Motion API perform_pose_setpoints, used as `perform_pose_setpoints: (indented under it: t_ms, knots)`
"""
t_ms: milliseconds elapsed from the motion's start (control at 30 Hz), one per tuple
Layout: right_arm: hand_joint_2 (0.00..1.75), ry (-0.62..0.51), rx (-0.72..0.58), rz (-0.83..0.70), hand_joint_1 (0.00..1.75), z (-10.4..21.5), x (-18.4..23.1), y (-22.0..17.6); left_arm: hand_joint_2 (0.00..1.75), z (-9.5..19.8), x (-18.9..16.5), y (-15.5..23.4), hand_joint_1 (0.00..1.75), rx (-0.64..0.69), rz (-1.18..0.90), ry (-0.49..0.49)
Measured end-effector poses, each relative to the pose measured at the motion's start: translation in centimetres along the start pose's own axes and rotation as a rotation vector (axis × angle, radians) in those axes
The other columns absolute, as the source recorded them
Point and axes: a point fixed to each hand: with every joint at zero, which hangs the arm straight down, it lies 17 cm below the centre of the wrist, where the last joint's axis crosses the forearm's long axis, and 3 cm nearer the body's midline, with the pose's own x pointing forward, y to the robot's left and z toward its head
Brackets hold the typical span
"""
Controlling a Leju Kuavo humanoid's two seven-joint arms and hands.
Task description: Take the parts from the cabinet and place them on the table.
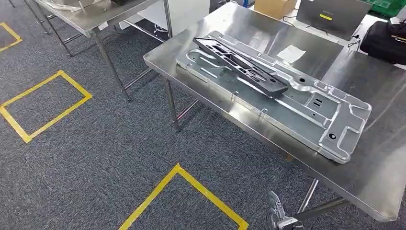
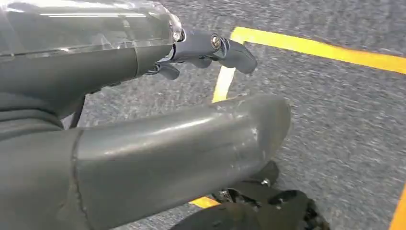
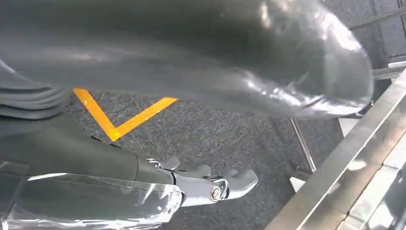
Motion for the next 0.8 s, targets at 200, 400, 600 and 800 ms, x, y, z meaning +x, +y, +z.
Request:
perform_pose_setpoints:
  t_ms: [200, 400, 600, 800]
  knots:
    - [0.0, 0.004, -0.001, -0.003, 0.0, -0.1, 0.0, 0.0, 0.0, 0.2, -0.2, 0.5, 0.0, 0.028, 0.025, 0.019]
    - [0.0, 0.007, -0.001, -0.009, 0.0, -0.1, 0.0, 0.0, 0.0, 0.5, -0.6, 0.8, 0.0, 0.038, 0.036, 0.029]
    - [0.0, 0.008, -0.001, -0.01, 0.0, -0.1, 0.0, 0.0, 0.0, 0.3, -0.2, 1.5, 0.0, 0.062, 0.055, 0.025]
    - [0.0, 0.001, 0.004, -0.022, 0.0, -0.7, 0.2, 0.1, 0.0, 0.3, 0.2, 1.7, 0.0, 0.04, 0.028, 0.01]
